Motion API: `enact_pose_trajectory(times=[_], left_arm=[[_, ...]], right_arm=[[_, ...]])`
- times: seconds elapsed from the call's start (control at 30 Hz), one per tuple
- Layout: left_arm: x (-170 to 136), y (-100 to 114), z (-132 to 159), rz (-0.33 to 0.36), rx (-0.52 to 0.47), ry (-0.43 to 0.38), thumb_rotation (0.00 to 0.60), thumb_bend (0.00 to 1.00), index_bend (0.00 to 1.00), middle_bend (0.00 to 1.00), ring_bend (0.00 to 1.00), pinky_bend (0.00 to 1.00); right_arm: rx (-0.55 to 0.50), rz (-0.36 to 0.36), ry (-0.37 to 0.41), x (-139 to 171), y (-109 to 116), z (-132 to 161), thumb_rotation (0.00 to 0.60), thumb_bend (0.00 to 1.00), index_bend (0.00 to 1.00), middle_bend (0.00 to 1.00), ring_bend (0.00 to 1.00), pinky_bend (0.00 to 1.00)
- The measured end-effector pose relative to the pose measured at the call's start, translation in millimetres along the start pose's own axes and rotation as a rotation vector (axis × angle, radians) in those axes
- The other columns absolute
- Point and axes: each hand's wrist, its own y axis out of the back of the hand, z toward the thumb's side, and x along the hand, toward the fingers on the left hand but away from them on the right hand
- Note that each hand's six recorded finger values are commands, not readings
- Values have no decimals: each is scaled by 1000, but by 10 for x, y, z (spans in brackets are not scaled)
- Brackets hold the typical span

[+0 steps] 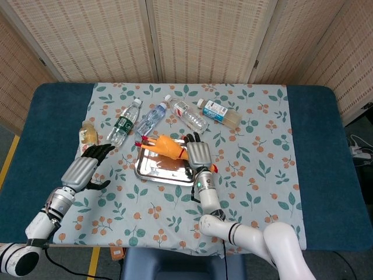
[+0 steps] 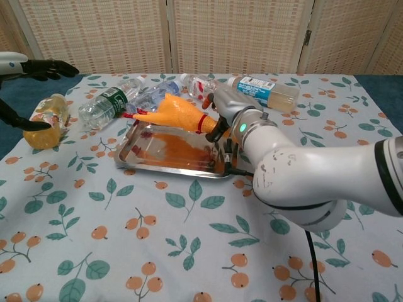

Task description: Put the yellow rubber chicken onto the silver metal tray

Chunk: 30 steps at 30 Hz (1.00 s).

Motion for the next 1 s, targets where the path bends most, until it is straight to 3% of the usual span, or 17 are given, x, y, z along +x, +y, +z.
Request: enact_pose_trajectory(times=[0.1, 0.47, 0.67, 0.87, 1.0], left_arm=[[2, -5, 5, 1, 3, -1, 600, 292, 0, 0, 0, 9], [-14, 5, 56, 2, 3, -6, 600, 292, 0, 0, 0, 10], [-66, 75, 70, 22, -7, -14, 600, 303, 0, 0, 0, 9], [-264, 179, -72, 58, -37, 0, 600, 342, 0, 0, 0, 6], [-575, 160, -322, 43, -20, 53, 600, 379, 0, 0, 0, 7]], right_arm=[[4, 2, 1, -2, 24, -10, 600, 306, 4, 0, 1, 292], [-20, 14, 19, 56, 182, -60, 600, 227, 0, 0, 0, 171], [-60, 37, 74, 210, 330, -33, 600, 177, 0, 0, 0, 135], [-122, 61, 173, 636, 648, -23, 600, 169, 0, 0, 0, 128], [-107, 25, 222, 1137, 1003, -281, 600, 169, 0, 0, 0, 118]])
